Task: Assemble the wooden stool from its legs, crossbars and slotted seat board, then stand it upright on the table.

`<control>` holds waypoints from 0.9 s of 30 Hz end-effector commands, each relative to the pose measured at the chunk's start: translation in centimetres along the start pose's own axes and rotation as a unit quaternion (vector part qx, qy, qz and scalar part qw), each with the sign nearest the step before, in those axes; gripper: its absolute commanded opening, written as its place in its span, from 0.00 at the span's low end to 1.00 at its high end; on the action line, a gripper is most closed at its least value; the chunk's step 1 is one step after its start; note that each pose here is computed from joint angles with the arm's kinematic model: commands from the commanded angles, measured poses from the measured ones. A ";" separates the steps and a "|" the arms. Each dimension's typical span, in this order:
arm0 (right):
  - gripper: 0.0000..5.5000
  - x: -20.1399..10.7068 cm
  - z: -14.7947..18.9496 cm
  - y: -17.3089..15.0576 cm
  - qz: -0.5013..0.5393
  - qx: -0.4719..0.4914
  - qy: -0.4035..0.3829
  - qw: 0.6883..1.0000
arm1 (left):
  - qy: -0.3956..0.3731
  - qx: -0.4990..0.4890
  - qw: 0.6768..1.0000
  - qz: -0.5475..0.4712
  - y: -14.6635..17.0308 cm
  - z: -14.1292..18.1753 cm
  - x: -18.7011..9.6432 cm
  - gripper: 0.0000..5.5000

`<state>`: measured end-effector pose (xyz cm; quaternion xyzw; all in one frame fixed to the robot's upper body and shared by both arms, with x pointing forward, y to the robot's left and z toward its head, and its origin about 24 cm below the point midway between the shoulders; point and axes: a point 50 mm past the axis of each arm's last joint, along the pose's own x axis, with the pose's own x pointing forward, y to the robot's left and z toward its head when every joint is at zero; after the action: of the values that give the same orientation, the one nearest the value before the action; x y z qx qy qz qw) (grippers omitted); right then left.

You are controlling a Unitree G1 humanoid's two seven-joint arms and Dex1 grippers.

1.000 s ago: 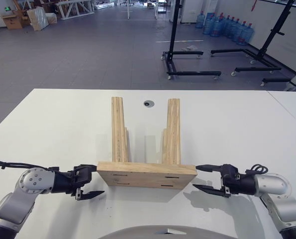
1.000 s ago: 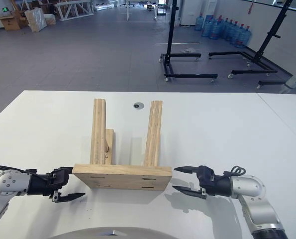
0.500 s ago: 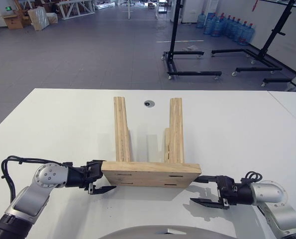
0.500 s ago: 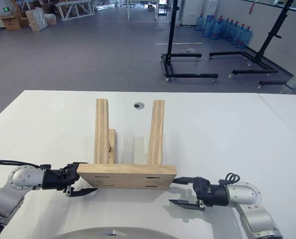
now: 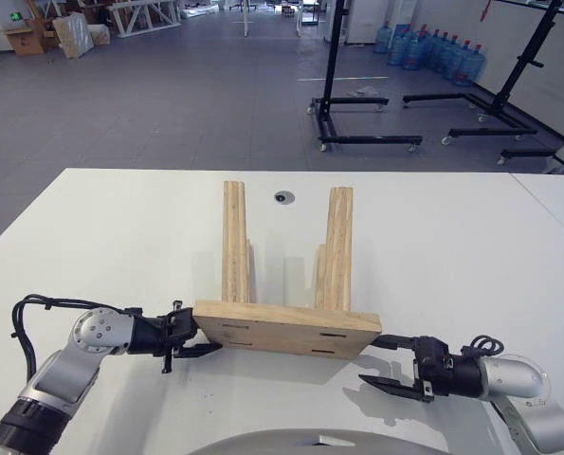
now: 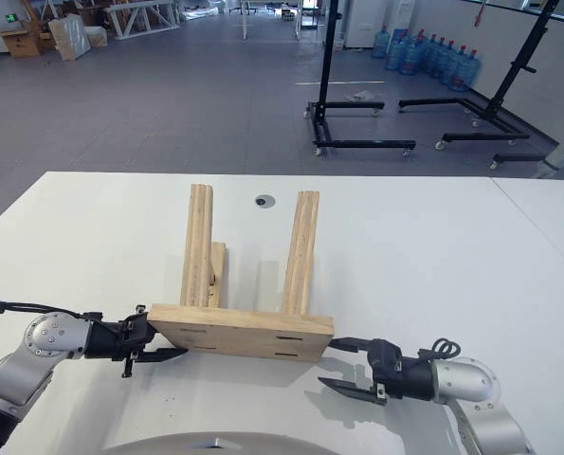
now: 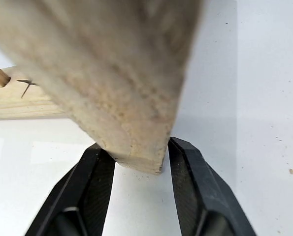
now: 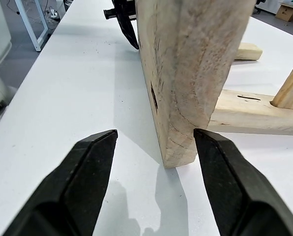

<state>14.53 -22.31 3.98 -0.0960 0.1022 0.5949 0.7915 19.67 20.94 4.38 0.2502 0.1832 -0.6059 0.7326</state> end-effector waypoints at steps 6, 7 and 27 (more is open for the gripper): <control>0.52 0.5 0.6 1.4 -0.020 0.010 -0.028 0.999 | -0.013 0.011 0.999 -0.039 0.1 0.5 0.5 0.28; 0.52 0.4 0.6 1.3 -0.029 0.003 -0.027 0.999 | -0.011 0.010 0.999 -0.040 0.1 0.4 0.4 0.27; 0.48 6.5 2.9 -10.5 0.049 -0.068 -0.034 0.996 | -0.004 0.009 0.999 -0.040 1.6 0.5 0.2 0.24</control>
<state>26.02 -18.50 4.65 -0.1117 0.0480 0.6397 0.7590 21.27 21.29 4.85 0.2507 0.1911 -0.6218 0.7169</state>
